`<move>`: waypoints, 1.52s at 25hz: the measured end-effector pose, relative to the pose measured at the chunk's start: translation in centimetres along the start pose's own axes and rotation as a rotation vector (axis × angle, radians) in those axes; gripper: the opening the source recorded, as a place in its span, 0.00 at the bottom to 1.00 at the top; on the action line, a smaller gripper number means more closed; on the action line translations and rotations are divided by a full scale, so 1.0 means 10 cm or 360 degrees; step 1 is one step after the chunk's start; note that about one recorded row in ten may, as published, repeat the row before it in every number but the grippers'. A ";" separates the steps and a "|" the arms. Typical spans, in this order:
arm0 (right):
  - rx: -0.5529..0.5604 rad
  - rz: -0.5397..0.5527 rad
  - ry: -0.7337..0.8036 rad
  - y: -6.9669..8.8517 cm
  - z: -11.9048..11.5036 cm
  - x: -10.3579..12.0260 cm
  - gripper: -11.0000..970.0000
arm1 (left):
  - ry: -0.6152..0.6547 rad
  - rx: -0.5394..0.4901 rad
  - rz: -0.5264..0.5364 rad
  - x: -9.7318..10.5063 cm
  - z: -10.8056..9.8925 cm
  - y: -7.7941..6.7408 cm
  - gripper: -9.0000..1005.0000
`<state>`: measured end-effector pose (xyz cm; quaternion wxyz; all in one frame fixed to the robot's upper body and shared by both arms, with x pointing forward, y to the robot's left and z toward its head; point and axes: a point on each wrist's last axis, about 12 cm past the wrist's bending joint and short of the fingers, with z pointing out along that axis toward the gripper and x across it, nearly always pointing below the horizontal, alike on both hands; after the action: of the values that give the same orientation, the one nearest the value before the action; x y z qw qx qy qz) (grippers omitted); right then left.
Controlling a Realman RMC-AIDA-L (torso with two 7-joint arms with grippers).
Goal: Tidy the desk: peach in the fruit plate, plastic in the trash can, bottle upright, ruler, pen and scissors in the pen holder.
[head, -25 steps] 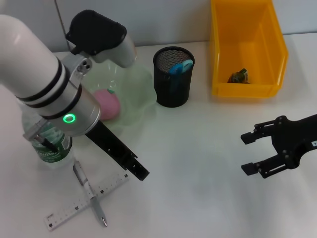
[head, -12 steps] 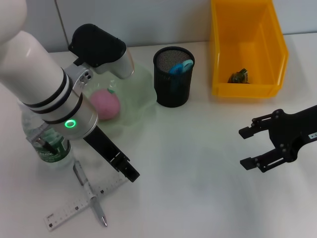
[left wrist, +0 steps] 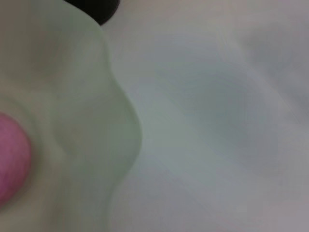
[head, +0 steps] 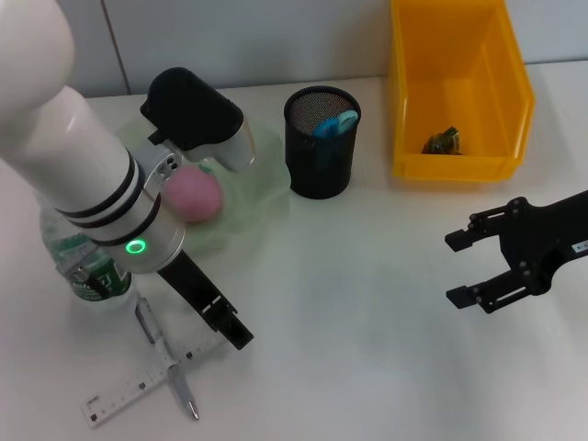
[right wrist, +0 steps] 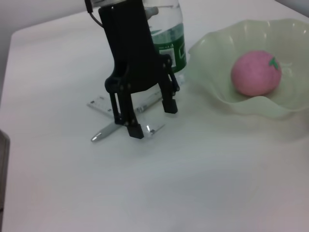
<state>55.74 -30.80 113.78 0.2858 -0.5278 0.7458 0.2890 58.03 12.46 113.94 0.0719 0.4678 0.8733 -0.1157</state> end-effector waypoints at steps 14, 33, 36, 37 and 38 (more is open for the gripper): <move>0.0000 -0.0018 0.0021 -0.02 0.04 -0.01 0.85 | -0.0011 -0.0002 0.0052 0.13 0.13 0.00 0.83; 0.0001 -0.0025 0.0034 -0.02 0.04 -0.02 0.85 | -0.0016 -0.0007 0.0100 0.12 0.13 -0.01 0.69; 0.0001 -0.0023 0.0034 -0.02 0.04 -0.02 0.85 | -0.0014 -0.0016 0.0110 0.12 0.14 -0.01 0.67; 0.0002 -0.0021 0.0034 -0.02 0.04 -0.02 0.85 | -0.0014 -0.0016 0.0110 0.12 0.14 -0.01 0.66; 0.0002 -0.0020 0.0034 -0.02 0.04 -0.02 0.85 | -0.0014 -0.0016 0.0110 0.12 0.14 -0.01 0.66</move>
<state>56.04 -30.45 113.64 0.2799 -0.5353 0.7456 0.2812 57.30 13.00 112.29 0.0821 0.4968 0.8568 -0.1109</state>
